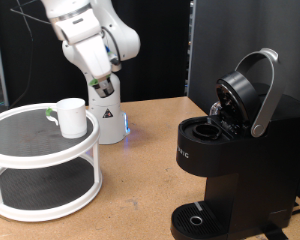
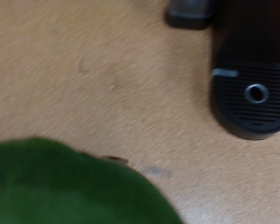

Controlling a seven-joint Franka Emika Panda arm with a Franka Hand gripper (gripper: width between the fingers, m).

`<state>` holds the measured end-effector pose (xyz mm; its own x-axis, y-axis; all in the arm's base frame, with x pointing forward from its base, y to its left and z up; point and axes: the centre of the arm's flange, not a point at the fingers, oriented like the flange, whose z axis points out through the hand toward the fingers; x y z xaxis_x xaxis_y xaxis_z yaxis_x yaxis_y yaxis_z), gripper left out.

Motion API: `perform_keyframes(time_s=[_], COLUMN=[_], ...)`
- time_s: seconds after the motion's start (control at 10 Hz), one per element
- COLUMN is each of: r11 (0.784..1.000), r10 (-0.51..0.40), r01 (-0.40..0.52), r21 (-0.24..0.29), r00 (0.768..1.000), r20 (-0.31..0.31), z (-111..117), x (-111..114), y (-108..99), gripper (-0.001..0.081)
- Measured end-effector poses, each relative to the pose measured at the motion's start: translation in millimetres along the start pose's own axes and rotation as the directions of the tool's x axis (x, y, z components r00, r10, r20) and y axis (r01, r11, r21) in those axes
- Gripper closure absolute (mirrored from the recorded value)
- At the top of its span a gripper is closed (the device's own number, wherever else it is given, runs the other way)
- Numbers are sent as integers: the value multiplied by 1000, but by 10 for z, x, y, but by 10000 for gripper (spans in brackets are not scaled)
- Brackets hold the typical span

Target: Make a cup of coffee with the keurig machine

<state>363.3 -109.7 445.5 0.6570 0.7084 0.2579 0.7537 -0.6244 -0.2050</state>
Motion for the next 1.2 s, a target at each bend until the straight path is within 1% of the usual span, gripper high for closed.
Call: perform_keyframes(time_s=[0.1, 0.2, 0.3, 0.4, 0.5, 0.6, 0.7, 0.9, 1.0, 1.1, 1.2], r11=[999, 1000, 1000, 1000, 999, 998, 996, 990, 986, 988, 989], r10=[31, 20, 20, 20, 32, 60, 86, 143, 167, 156, 146], r01=[-31, -20, -20, -19, -29, -56, -82, -142, -167, -155, -144], r21=[-9, -7, 5, 25, 35, 40, 40, 20, 16, 17, 27], r00=[1000, 1000, 1000, 999, 997, 993, 990, 980, 977, 979, 978], r20=[3, 3, -9, -40, -77, -99, -116, -141, -135, -133, -147], z=[12, 19, 28, 37, 35, 23, 7, -25, -9, -2, 2], x=[82, 72, 94, 191, 338, 473, 609, 871, 953, 942, 950], y=[-6, -4, -18, -53, -81, -91, -92, -70, -30, -30, -36], gripper=[346, 346, 346, 346, 346, 346, 346, 346, 346, 346, 346])
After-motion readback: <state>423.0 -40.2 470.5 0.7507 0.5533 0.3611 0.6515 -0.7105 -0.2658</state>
